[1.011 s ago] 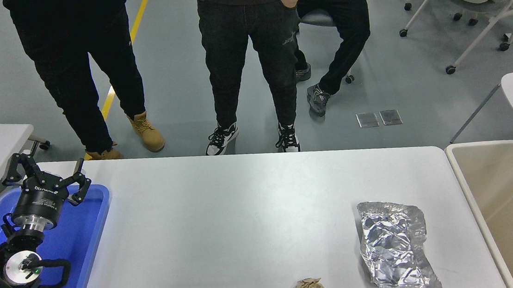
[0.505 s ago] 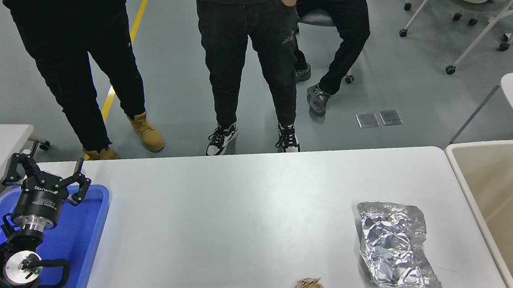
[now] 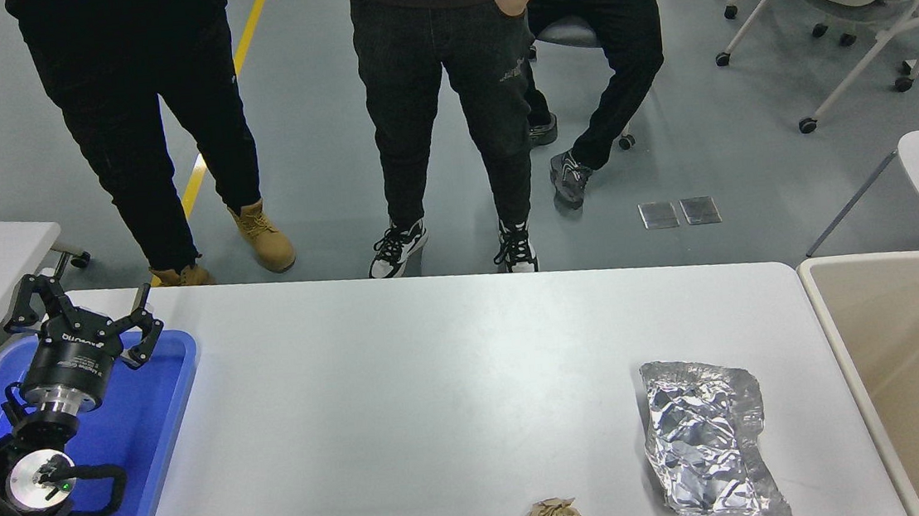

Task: Clean the table surface

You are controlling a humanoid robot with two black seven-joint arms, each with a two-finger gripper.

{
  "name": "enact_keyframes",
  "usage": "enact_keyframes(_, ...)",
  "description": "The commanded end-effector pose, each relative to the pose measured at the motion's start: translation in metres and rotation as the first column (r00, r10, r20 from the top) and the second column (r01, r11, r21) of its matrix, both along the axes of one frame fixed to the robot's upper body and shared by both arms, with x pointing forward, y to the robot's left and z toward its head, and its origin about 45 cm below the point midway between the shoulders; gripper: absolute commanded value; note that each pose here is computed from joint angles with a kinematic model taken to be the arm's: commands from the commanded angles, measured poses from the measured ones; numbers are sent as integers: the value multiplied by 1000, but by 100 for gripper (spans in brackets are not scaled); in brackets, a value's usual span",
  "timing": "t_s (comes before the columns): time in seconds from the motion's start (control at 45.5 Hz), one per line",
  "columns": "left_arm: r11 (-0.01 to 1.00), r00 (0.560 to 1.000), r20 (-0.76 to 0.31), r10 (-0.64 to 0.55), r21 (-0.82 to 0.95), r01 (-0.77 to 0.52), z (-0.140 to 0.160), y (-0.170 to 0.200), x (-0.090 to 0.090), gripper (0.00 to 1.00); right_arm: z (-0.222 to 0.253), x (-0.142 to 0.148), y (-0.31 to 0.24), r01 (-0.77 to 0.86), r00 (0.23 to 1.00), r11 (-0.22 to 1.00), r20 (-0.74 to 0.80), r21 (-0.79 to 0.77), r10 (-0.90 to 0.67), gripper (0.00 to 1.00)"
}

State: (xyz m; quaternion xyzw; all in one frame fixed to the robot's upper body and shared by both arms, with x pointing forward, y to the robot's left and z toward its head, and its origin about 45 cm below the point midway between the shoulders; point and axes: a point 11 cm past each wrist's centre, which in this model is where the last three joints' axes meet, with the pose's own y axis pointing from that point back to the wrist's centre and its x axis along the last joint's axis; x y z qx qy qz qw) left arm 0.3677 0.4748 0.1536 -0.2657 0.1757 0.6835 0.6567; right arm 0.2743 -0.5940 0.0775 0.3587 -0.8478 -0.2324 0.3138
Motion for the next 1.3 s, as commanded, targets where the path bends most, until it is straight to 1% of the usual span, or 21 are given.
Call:
enact_keyframes(0.0,1000,1000,0,0,0,0,0,0,0,100,-4,-4,1,-7,1000,1000,-18,-7,7,0)
enact_keyframes(0.11,1000,1000,0,0,0,0,0,0,0,100,-3,-3,1,-13,1000,1000,-21,-10,13,0)
enact_keyframes(0.132,1000,1000,0,0,0,0,0,0,0,100,-4,-4,1,-13,1000,1000,-22,-10,13,4)
enact_keyframes(0.198,1000,1000,0,0,0,0,0,0,0,100,-4,-4,1,-13,1000,1000,-22,-10,13,23)
enact_keyframes(0.286,1000,1000,0,0,0,0,0,0,0,100,-3,-3,1,-11,1000,1000,-21,-12,11,60)
enact_keyframes(0.308,1000,1000,0,0,0,0,0,0,0,100,-3,-3,1,-12,1000,1000,-21,-11,12,67)
enact_keyframes(0.374,1000,1000,0,0,0,0,0,0,0,100,-2,-1,1,-13,1000,1000,-15,-9,13,83)
enact_keyframes(0.418,1000,1000,0,0,0,0,0,0,0,100,0,2,2,-17,1000,1000,-9,-7,17,97)
enact_keyframes(0.44,1000,1000,0,0,0,0,0,0,0,100,0,3,3,-22,1000,1000,-6,-3,22,99)
enact_keyframes(0.747,1000,1000,0,0,0,0,0,0,0,100,15,22,3,-40,999,999,31,-9,41,99)
enact_keyframes(0.901,1000,1000,0,0,0,0,0,0,0,100,37,36,-5,-37,996,999,79,-25,39,98)
enact_keyframes(1.011,1000,1000,0,0,0,0,0,0,0,100,62,60,-5,-61,988,998,141,-26,64,98)
enact_keyframes(1.121,1000,1000,0,0,0,0,0,0,0,100,104,91,-7,-86,967,996,236,-37,93,98)
enact_keyframes(1.209,1000,1000,0,0,0,0,0,0,0,100,132,110,-6,-112,944,992,305,-55,123,98)
enact_keyframes(1.275,1000,1000,0,0,0,0,0,0,0,100,157,125,-3,-133,912,988,380,-77,152,99)
